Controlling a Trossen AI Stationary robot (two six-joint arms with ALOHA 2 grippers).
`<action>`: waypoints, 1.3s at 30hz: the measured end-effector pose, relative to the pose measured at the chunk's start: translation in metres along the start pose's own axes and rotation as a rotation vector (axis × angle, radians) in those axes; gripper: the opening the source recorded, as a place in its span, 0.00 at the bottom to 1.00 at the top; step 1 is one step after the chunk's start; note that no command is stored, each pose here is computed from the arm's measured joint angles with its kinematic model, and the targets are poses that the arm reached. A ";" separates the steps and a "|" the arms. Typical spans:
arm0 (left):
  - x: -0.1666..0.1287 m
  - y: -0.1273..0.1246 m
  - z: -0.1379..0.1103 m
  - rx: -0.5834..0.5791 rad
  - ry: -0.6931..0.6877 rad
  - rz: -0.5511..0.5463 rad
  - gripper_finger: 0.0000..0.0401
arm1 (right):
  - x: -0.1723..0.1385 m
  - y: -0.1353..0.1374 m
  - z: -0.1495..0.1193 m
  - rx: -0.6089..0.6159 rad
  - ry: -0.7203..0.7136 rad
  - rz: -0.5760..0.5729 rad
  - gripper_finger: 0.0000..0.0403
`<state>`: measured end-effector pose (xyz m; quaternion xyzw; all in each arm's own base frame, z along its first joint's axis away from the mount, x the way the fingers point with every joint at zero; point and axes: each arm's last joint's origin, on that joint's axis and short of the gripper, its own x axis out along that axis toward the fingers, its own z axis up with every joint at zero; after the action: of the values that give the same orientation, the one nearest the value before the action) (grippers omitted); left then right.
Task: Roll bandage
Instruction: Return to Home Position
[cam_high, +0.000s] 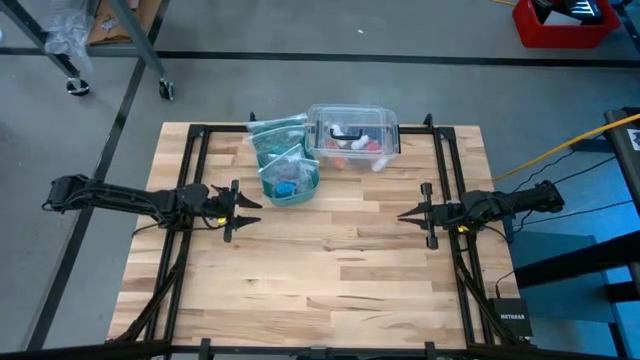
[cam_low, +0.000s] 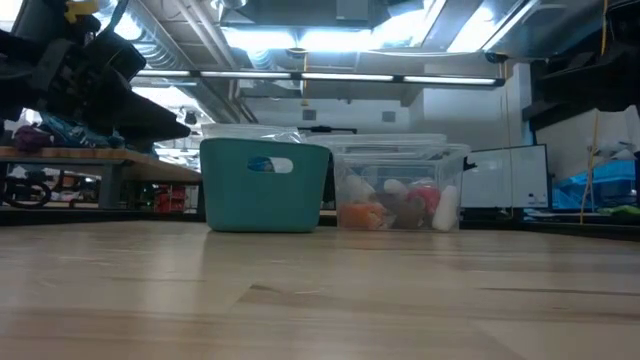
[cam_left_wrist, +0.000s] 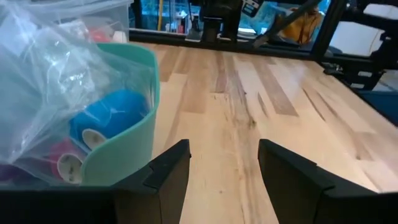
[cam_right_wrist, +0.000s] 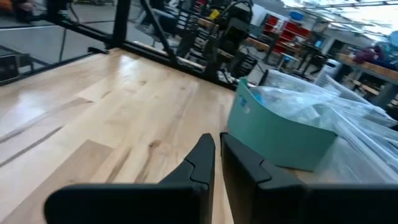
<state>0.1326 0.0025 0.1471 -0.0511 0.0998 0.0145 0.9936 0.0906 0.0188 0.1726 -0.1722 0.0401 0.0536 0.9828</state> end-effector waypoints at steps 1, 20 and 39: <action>0.000 0.000 0.000 0.011 -0.001 -0.001 0.45 | 0.000 0.000 0.000 -0.003 -0.001 0.007 0.08; 0.000 0.001 -0.004 0.052 0.038 0.021 0.45 | 0.000 0.001 -0.001 -0.155 -0.001 0.020 0.08; -0.007 0.004 -0.032 0.050 0.337 0.041 0.45 | 0.000 0.001 -0.001 -0.153 -0.002 0.024 0.08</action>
<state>0.1196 0.0028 0.1168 -0.0259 0.2666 0.0233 0.9632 0.0906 0.0195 0.1713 -0.2462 0.0369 0.0686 0.9661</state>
